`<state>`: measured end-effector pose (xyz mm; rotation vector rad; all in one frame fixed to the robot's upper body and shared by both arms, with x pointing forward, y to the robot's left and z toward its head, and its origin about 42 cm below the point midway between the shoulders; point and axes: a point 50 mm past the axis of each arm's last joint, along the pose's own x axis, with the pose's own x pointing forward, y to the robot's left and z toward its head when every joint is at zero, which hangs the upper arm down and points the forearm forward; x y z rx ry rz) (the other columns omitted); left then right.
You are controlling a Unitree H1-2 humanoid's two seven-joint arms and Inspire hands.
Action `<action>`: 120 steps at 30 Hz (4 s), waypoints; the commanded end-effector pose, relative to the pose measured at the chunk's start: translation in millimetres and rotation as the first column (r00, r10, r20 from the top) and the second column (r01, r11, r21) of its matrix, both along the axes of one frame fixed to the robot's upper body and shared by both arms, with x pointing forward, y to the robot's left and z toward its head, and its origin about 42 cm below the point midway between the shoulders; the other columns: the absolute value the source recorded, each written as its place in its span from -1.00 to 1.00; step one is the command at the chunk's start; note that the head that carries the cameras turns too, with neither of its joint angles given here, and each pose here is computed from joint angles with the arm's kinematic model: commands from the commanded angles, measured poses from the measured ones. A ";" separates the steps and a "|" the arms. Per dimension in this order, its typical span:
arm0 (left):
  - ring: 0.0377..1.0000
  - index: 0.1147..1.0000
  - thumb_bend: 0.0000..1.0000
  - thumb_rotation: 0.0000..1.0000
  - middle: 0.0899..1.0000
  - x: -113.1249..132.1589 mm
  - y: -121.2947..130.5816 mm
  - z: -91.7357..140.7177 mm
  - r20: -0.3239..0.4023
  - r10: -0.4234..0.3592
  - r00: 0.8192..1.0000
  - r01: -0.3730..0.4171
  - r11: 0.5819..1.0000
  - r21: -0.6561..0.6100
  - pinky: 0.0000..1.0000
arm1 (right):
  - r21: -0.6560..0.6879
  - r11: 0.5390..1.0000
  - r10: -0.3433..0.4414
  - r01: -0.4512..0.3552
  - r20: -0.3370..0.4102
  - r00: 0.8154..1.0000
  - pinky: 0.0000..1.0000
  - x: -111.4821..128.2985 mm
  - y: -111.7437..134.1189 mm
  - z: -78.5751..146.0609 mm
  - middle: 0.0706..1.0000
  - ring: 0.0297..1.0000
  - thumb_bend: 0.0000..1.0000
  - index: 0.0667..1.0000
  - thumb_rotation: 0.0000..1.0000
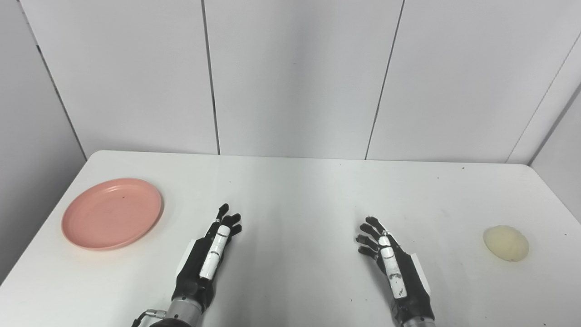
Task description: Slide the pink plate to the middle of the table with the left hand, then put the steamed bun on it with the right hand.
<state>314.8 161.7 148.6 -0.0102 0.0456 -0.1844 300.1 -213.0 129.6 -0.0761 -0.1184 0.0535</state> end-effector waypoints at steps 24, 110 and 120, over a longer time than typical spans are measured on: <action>0.87 0.97 -0.18 0.87 0.90 12.3 -40.1 -29.5 0.008 -0.052 0.999 0.052 0.999 0.012 1.00 | 0.034 0.999 0.017 -0.017 -0.016 1.000 0.64 3.2 -33.9 -31.7 0.74 0.63 0.21 0.75 1.00; 0.58 0.50 0.64 0.67 0.51 130.1 218.0 68.2 0.454 0.742 0.493 -0.719 0.641 -0.268 0.69 | 0.053 0.998 0.024 -0.021 -0.051 0.998 0.68 -2.1 -58.7 -35.4 0.80 0.65 0.35 0.74 1.00; 0.64 0.62 0.52 0.69 0.55 125.6 234.9 39.1 0.342 0.837 0.428 -0.804 0.525 -0.280 0.79 | 0.043 0.999 0.025 -0.023 -0.047 0.999 0.61 -0.8 -57.6 -35.3 0.76 0.60 0.28 0.70 1.00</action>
